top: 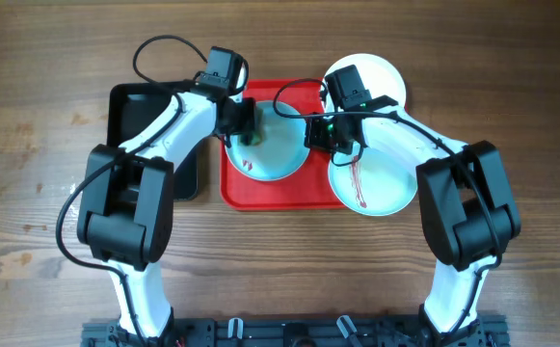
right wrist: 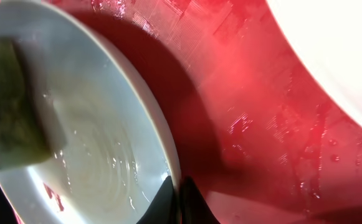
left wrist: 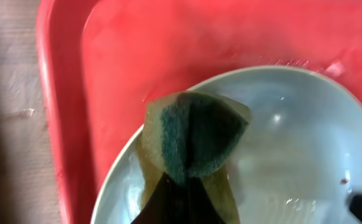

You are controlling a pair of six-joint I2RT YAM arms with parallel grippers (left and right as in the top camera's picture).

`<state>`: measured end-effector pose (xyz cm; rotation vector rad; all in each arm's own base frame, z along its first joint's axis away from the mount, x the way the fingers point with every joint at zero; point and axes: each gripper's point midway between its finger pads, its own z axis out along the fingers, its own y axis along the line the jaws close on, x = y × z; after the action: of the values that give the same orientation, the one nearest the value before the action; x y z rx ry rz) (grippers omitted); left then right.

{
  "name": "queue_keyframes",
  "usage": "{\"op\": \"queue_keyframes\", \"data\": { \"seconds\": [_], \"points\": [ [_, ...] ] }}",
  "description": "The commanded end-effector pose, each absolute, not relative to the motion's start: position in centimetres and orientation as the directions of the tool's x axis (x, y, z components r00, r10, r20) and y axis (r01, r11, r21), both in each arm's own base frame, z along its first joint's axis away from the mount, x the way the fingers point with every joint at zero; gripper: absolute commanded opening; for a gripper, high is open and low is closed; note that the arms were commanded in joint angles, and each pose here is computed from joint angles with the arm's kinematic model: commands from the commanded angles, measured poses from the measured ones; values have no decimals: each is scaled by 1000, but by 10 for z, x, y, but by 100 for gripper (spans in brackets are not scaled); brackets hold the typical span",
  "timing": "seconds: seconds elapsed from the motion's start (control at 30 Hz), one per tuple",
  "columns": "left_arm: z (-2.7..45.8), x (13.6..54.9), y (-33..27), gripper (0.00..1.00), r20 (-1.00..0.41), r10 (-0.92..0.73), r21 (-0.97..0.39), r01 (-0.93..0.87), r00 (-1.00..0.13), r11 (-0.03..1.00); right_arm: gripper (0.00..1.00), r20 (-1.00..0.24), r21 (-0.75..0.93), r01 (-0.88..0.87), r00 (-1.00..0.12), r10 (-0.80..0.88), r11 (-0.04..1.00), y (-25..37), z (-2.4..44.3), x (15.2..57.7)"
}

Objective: Clean dirty plates on tray and stack at the side
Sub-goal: 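Scrub the plate surface with the sponge in the left gripper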

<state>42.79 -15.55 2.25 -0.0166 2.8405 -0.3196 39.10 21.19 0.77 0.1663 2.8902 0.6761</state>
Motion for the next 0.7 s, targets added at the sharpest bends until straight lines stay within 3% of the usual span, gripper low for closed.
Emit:
{"op": "queue_keyframes", "data": {
  "seconds": [0.0, 0.13, 0.3, 0.47, 0.67],
  "points": [
    [8, 401, -148, 4, -154, -37, -200, -5, -987, 980, 4, -166, 460, 62, -974, 154, 886, 213, 22, 395],
    [20, 373, -190, 4, -42, 51, -449, 64, -998, 891, 4, -165, 461, 61, -974, 153, 886, 213, 22, 395],
    [34, 370, -213, 4, -42, 78, -580, 88, -996, 810, 4, -165, 461, 61, -974, 154, 885, 213, 22, 395],
    [36, 384, -216, 4, -101, 70, -586, 116, -992, 802, 4, -165, 461, 62, -974, 154, 885, 213, 22, 395],
    [23, 420, -184, 4, -207, -69, -399, 20, -976, 917, 4, -165, 461, 62, -974, 154, 885, 213, 22, 395]
  ]
}}
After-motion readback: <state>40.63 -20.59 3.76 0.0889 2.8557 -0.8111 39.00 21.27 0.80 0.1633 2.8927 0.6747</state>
